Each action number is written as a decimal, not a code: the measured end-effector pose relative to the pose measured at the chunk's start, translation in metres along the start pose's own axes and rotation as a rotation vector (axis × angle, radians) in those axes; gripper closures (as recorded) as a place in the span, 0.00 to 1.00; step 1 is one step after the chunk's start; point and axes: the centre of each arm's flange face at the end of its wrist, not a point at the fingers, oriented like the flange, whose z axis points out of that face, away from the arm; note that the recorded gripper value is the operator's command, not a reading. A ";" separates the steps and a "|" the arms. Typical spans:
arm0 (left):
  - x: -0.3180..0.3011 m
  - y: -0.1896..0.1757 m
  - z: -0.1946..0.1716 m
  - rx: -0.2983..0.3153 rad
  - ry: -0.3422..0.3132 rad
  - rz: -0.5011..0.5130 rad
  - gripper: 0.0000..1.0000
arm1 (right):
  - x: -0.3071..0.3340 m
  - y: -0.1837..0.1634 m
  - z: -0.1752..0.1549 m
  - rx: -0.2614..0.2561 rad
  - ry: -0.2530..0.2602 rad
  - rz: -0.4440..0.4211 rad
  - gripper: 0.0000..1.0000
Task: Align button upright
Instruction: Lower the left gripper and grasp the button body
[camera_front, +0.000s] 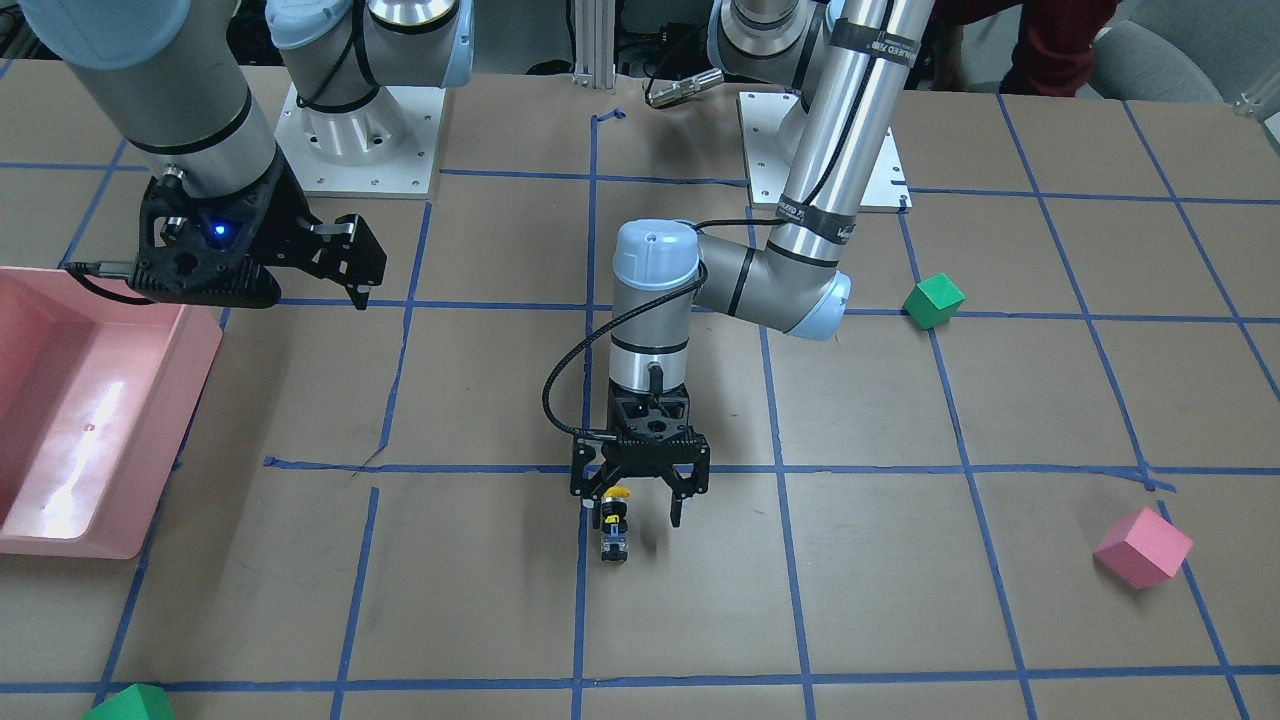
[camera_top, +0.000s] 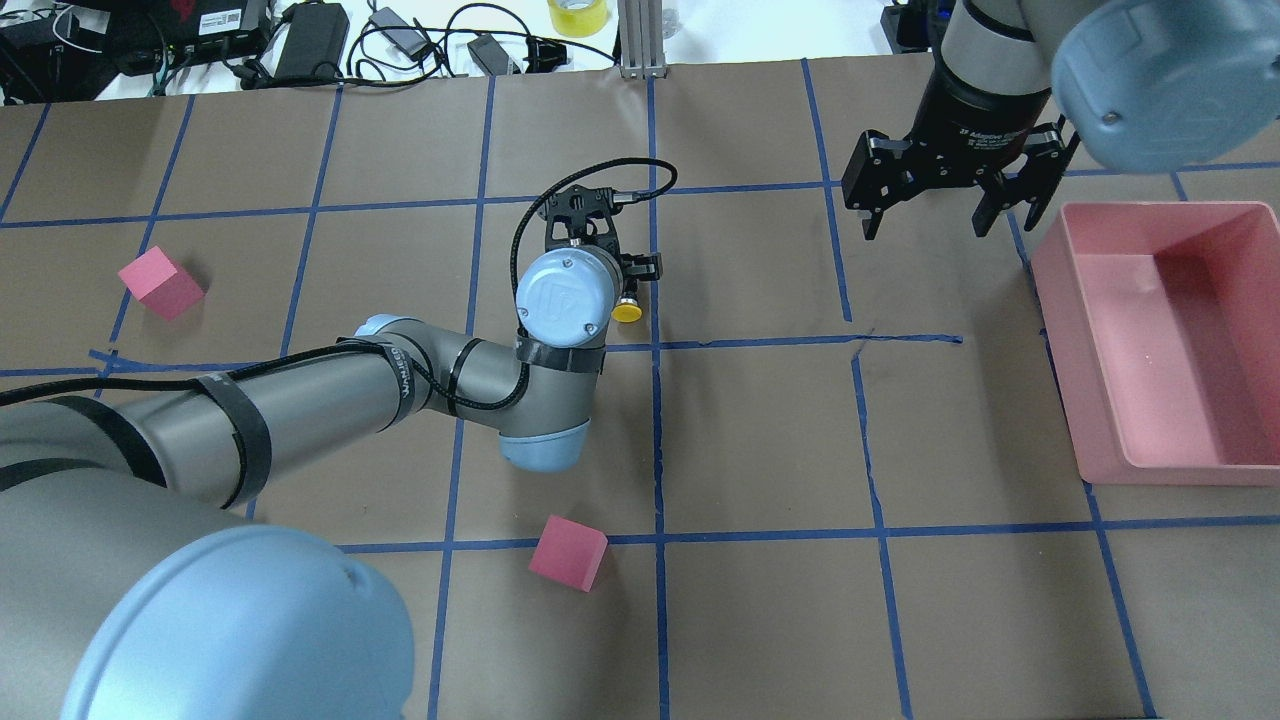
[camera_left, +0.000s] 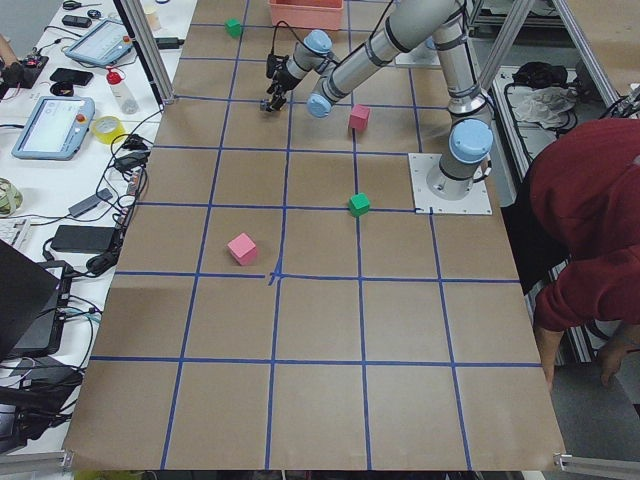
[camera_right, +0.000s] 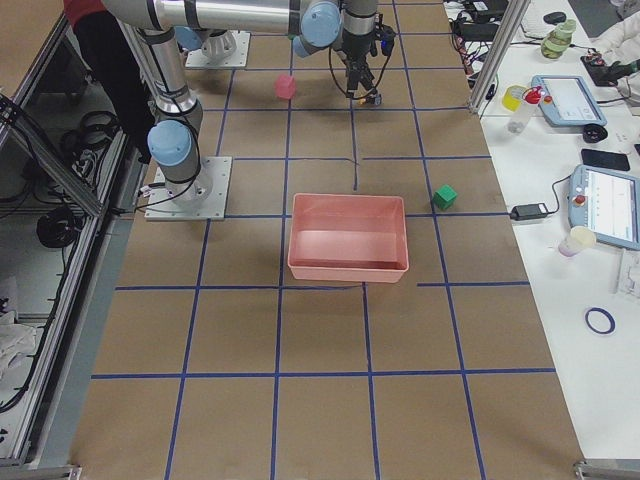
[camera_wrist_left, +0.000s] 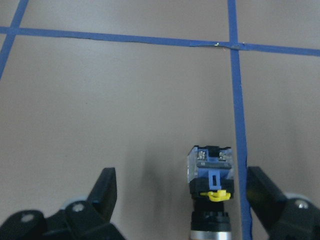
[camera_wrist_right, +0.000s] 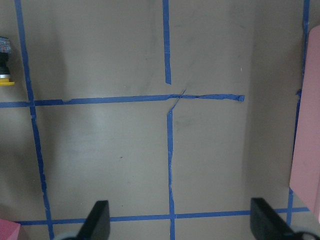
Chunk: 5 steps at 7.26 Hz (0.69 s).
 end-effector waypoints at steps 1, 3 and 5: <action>0.004 0.000 0.004 0.005 0.002 0.004 0.08 | 0.000 0.002 -0.002 0.003 0.007 0.003 0.00; 0.006 0.004 0.013 0.022 0.010 0.010 0.08 | 0.000 0.002 -0.002 0.001 0.007 -0.005 0.00; 0.006 0.009 0.018 0.038 0.017 0.019 0.10 | 0.000 0.000 -0.001 0.001 0.010 -0.017 0.00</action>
